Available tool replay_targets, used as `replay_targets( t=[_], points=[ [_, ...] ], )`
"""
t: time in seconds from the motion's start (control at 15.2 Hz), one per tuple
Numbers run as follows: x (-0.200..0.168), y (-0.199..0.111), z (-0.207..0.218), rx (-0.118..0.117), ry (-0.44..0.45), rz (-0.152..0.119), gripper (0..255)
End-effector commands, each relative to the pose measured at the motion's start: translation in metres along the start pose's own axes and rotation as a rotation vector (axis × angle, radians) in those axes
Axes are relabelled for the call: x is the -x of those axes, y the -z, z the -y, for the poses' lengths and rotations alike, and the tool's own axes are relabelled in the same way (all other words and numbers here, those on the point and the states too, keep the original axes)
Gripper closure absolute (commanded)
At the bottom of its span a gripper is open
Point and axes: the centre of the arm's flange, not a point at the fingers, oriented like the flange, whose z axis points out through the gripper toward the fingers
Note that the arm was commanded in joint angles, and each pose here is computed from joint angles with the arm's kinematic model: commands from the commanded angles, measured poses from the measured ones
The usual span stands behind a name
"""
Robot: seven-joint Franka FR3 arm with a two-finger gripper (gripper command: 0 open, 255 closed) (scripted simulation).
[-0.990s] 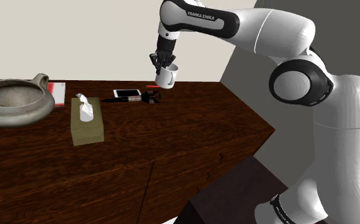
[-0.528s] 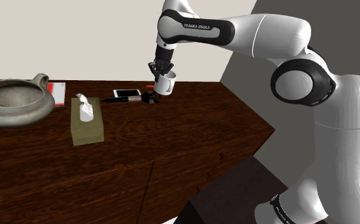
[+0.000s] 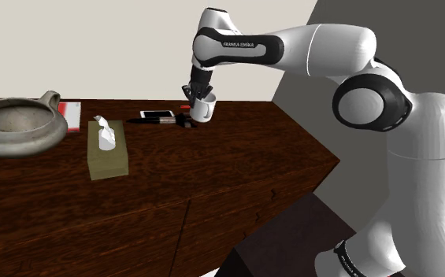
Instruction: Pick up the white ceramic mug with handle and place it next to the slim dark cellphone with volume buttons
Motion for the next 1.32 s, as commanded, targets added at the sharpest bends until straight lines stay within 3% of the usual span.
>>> replay_targets(
  t=[0.0, 0.2, 0.73, 0.79, 1.12, 1.25],
  points=[
    [0.003, -0.018, 0.002, -0.001, 0.004, 0.013, 255],
    [0.004, -0.033, 0.002, -0.001, 0.004, 0.013, 255],
    [0.004, -0.033, 0.002, -0.001, 0.004, 0.013, 255],
    [0.005, -0.033, 0.002, -0.001, 0.004, 0.013, 0],
    [0.005, -0.033, 0.002, -0.001, 0.004, 0.013, 0],
    [0.004, -0.006, 0.002, -0.001, 0.004, 0.013, 0]
  ],
)
